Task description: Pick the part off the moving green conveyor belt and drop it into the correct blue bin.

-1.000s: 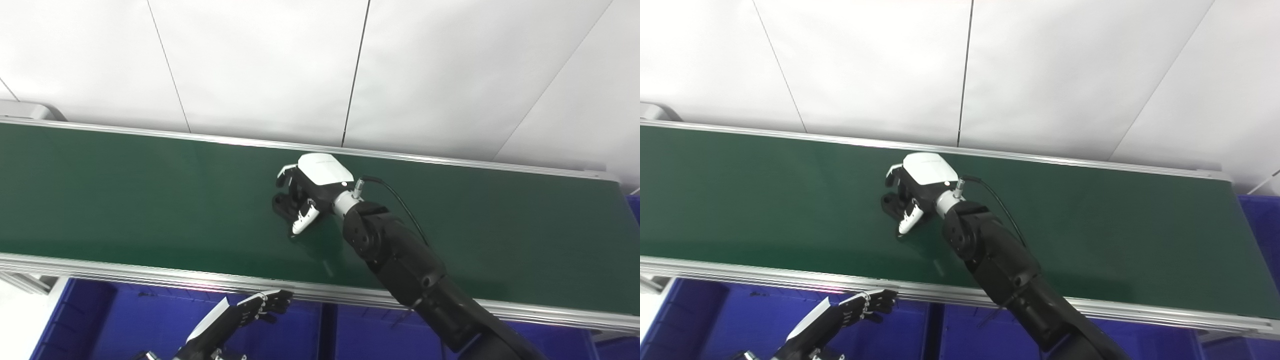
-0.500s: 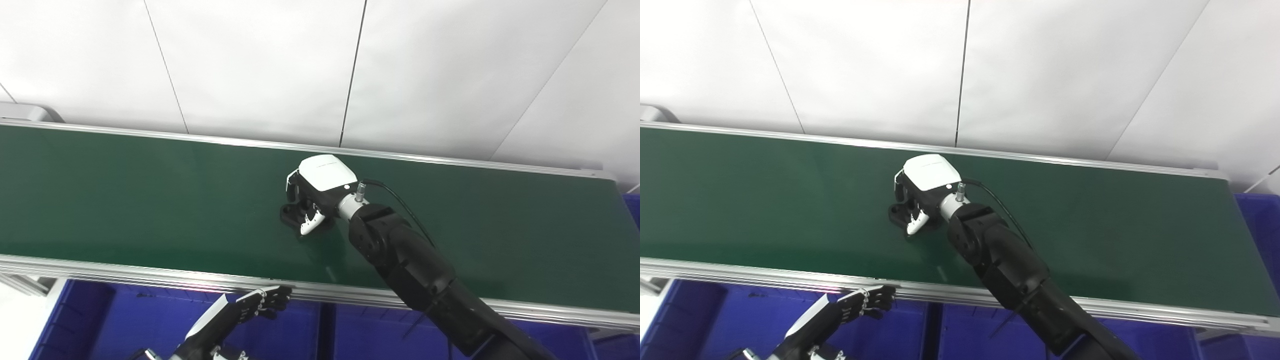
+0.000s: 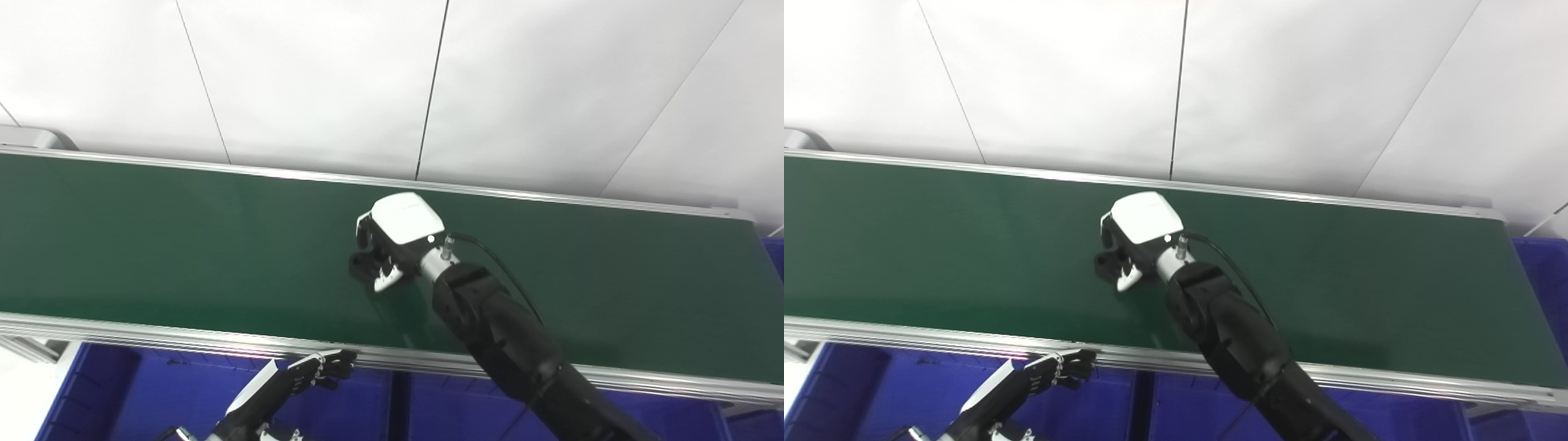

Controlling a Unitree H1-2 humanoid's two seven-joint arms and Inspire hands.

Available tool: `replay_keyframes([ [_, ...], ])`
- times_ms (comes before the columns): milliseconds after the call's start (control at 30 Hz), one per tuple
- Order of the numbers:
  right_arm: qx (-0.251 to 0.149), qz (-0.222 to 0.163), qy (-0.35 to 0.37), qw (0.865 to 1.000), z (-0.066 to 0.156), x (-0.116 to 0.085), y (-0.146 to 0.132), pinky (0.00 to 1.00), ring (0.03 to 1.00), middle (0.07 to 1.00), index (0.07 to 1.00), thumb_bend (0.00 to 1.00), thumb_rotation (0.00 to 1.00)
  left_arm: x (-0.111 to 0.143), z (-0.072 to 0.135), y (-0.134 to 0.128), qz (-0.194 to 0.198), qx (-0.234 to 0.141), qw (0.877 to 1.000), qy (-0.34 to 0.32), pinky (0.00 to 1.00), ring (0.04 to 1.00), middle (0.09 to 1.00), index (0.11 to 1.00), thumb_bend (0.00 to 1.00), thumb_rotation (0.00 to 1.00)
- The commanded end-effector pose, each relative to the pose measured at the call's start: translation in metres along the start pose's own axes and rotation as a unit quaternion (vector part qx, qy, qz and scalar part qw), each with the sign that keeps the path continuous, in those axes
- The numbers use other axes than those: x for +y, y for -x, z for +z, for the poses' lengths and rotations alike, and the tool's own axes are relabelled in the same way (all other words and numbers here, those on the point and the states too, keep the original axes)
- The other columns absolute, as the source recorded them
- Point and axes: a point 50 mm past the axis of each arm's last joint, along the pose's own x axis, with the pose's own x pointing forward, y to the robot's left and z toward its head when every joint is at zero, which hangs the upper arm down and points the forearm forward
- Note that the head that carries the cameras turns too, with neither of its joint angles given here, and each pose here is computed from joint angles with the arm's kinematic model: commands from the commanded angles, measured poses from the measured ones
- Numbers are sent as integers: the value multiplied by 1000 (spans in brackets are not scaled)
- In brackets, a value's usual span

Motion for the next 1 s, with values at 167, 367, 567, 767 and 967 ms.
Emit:
replay_keyframes([
  [167,-8,-90,-41,995,18,-50,21,230,343,454,546,509,0,4,10,0,1,-30,999,-14,727,796,827,834,850,219],
  [367,15,-133,-76,988,16,-69,51,208,341,441,539,510,0,4,12,0,-1,-32,999,-17,723,795,831,836,845,242],
  [567,31,-162,-90,982,8,-72,86,168,243,471,484,531,0,2,14,0,-3,-36,999,-15,727,807,840,827,845,229],
  [767,63,-160,-148,974,-7,-53,135,193,245,470,482,531,0,0,18,-2,-6,-44,999,-12,732,807,846,822,852,234],
  [967,84,-156,-188,966,-14,-29,181,144,205,469,482,530,0,0,20,-3,-8,-50,999,-9,719,798,850,824,855,238],
])
